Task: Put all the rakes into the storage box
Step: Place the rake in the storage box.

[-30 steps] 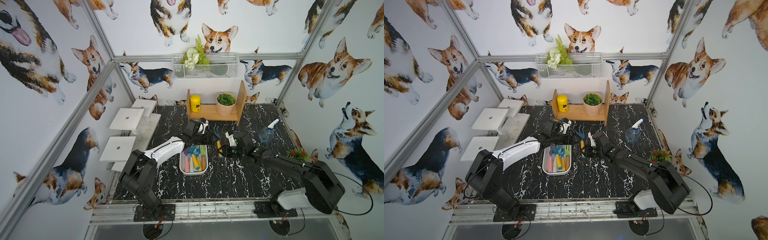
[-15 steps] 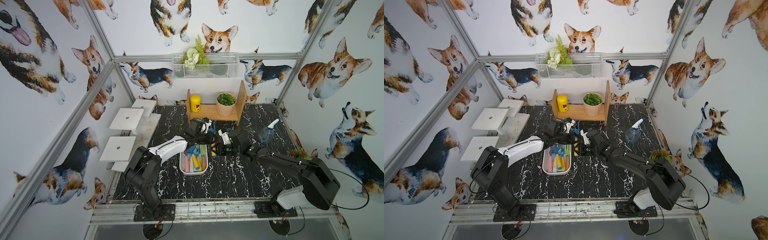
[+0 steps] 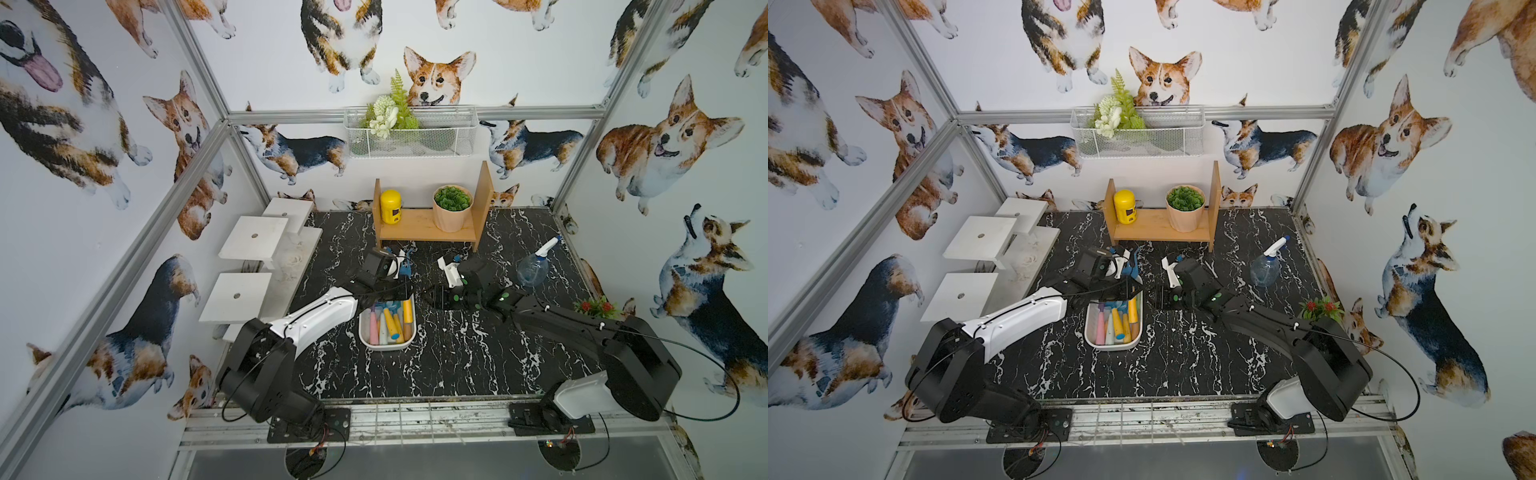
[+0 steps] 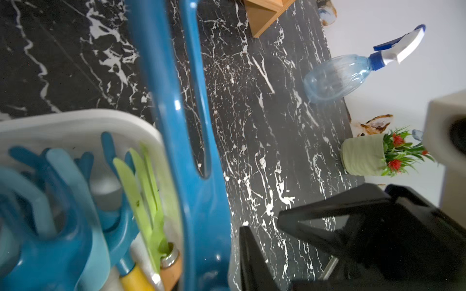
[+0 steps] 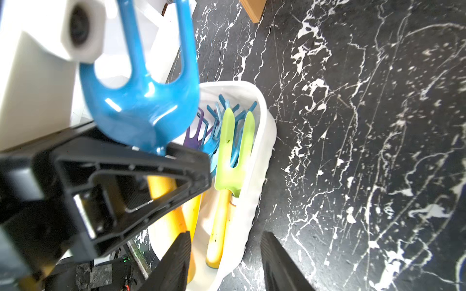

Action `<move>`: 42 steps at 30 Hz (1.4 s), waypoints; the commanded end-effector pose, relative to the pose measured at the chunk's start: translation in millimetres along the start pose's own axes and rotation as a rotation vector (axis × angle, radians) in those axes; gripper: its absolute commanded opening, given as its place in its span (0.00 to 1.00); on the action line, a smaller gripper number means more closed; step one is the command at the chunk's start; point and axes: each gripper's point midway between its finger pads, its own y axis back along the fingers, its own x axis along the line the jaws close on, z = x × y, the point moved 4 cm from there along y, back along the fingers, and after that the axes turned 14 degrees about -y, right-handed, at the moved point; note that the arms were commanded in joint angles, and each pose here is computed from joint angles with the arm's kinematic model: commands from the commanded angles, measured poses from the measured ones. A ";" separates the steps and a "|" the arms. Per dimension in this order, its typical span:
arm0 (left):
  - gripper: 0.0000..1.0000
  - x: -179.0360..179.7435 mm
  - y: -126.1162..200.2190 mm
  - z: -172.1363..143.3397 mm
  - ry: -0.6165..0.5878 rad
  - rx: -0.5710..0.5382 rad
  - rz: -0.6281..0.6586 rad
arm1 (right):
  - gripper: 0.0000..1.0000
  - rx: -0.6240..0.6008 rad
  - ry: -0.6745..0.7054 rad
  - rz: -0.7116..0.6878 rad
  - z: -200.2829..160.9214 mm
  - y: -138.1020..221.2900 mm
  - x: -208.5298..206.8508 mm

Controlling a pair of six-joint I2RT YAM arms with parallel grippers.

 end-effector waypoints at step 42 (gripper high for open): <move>0.89 46.6 77.2 9.1 0.058 -0.159 0.484 | 0.54 -0.120 -0.066 -0.170 7.4 12.9 -42.9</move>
